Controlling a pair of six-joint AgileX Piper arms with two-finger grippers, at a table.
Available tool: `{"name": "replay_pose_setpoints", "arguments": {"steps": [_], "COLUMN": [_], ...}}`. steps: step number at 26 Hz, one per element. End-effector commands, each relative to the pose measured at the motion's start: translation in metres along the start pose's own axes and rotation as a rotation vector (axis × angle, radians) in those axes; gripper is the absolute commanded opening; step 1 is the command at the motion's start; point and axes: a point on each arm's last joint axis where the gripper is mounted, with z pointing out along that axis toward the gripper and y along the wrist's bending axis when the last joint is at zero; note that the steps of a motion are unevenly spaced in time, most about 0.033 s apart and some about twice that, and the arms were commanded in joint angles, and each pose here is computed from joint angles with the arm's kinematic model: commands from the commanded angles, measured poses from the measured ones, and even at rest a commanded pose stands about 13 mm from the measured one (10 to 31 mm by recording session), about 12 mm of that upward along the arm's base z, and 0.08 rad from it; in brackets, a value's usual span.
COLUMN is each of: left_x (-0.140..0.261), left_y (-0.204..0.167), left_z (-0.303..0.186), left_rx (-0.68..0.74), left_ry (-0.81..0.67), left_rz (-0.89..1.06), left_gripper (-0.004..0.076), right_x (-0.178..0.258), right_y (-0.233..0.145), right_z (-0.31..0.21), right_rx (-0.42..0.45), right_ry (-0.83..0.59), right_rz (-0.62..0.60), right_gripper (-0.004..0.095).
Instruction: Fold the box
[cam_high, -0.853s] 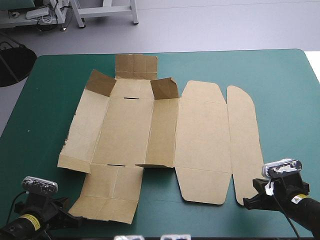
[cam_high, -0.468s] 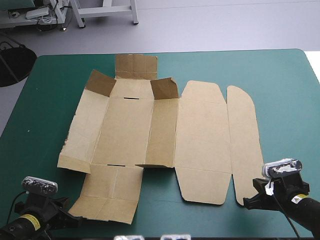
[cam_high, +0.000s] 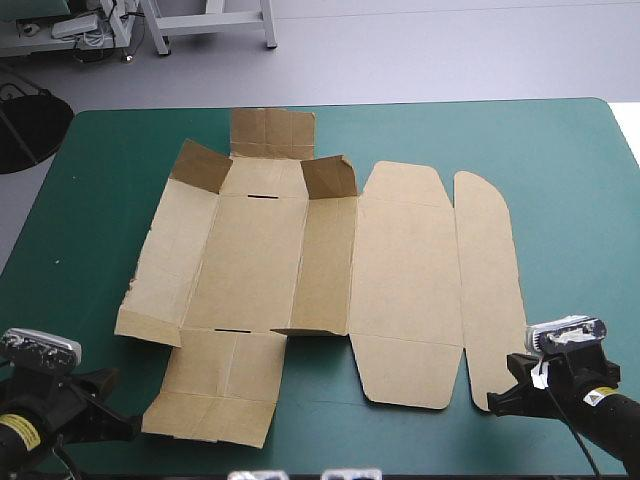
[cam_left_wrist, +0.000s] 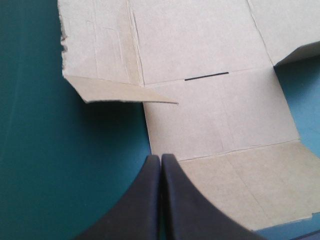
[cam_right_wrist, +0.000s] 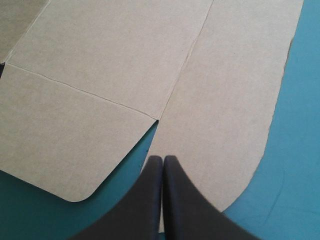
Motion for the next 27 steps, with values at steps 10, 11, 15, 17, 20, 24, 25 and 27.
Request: {"name": "replay_pose_setpoints", "arguments": {"steps": [10, 11, 15, 17, 20, 24, 25, 27], "left_x": [-0.094, -0.101, -0.127, -0.139, -0.157, -0.181, -0.183, -0.176], "left_y": [-0.008, -0.009, -0.011, -0.010, -0.002, 0.036, 0.058, 0.093], "left_z": [0.022, 0.029, 0.053, 0.063, 0.081, 0.107, 0.114, 0.121], "left_rx": [-0.002, -0.001, -0.017, -0.050, -0.085, -0.080, -0.059, -0.029], "left_ry": [-0.055, -0.055, -0.089, -0.091, -0.061, -0.005, 0.002, 0.028], "left_rz": [0.086, 0.088, 0.096, 0.083, 0.048, -0.074, -0.165, -0.288], "left_gripper": [-0.0009, -0.0009, -0.0009, -0.0009, -0.0009, -0.0005, -0.0005, -0.0005], "right_x": [-0.011, -0.011, -0.009, -0.007, -0.005, -0.005, -0.005, -0.005], "right_y": [0.000, 0.000, 0.001, 0.002, 0.002, 0.002, 0.002, 0.002], "right_z": [-0.005, -0.005, -0.004, -0.004, -0.004, -0.004, -0.004, -0.004], "right_rx": [0.008, 0.007, -0.005, -0.013, -0.018, -0.018, -0.018, -0.018], "right_ry": [-0.070, -0.069, -0.048, -0.029, -0.005, -0.003, -0.003, -0.003], "right_rz": [0.006, 0.015, 0.018, 0.016, 0.011, 0.013, 0.013, 0.013], "right_gripper": [-0.0013, -0.0013, -0.0013, -0.0013, -0.0013, -0.0013, -0.0013, -0.0013]}}
